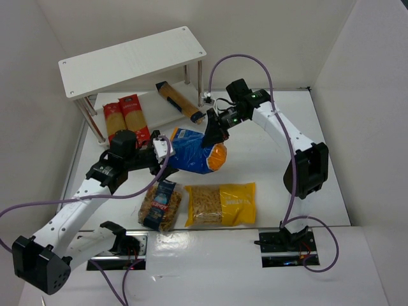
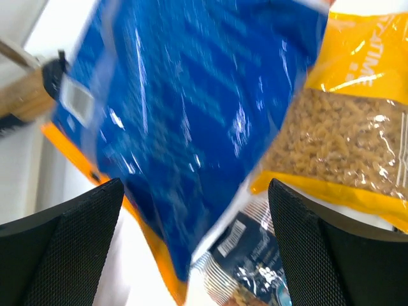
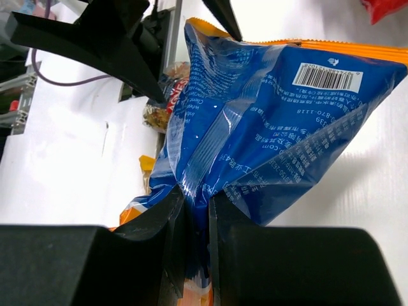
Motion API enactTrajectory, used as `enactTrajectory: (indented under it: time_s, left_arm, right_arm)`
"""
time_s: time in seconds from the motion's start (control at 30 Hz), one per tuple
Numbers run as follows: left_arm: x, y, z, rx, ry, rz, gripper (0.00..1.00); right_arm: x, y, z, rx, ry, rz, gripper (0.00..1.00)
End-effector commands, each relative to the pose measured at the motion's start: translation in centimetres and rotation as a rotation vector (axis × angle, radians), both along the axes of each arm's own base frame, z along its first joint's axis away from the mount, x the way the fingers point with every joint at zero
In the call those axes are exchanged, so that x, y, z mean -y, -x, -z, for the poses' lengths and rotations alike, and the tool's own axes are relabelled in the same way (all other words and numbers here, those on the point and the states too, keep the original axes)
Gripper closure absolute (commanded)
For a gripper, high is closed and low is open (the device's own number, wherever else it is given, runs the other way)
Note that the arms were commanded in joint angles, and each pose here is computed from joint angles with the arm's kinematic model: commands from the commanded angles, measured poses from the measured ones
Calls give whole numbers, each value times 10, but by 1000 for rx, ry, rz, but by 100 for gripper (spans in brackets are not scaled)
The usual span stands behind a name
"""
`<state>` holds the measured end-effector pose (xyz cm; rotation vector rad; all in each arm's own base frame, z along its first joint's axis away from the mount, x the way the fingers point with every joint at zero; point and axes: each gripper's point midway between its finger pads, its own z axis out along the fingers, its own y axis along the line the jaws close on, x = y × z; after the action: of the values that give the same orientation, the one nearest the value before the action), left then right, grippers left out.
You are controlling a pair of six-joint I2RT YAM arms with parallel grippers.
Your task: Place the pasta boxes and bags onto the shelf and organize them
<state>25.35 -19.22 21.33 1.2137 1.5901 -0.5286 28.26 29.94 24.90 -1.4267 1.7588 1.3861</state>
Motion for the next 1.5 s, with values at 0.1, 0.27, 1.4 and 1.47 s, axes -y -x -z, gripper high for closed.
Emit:
enactTrajectory:
  time_s: [0.1, 0.27, 1.4, 1.47]
  left_arm:
    - [7, -24, -11, 132, -11, -12, 0]
    - [16, -21, 8, 127, -62, 30, 0]
    - [31, -36, -6, 248, -96, -10, 0]
    - [37, -29, -5, 223, -75, 32, 0]
  right_arm:
    - [-27, 27, -58, 30, -202, -146, 100]
    - [-29, 32, -65, 44, -217, -162, 100]
    - [-27, 28, -79, -74, -305, -170, 100]
    - [-27, 28, -77, -93, -299, -165, 100]
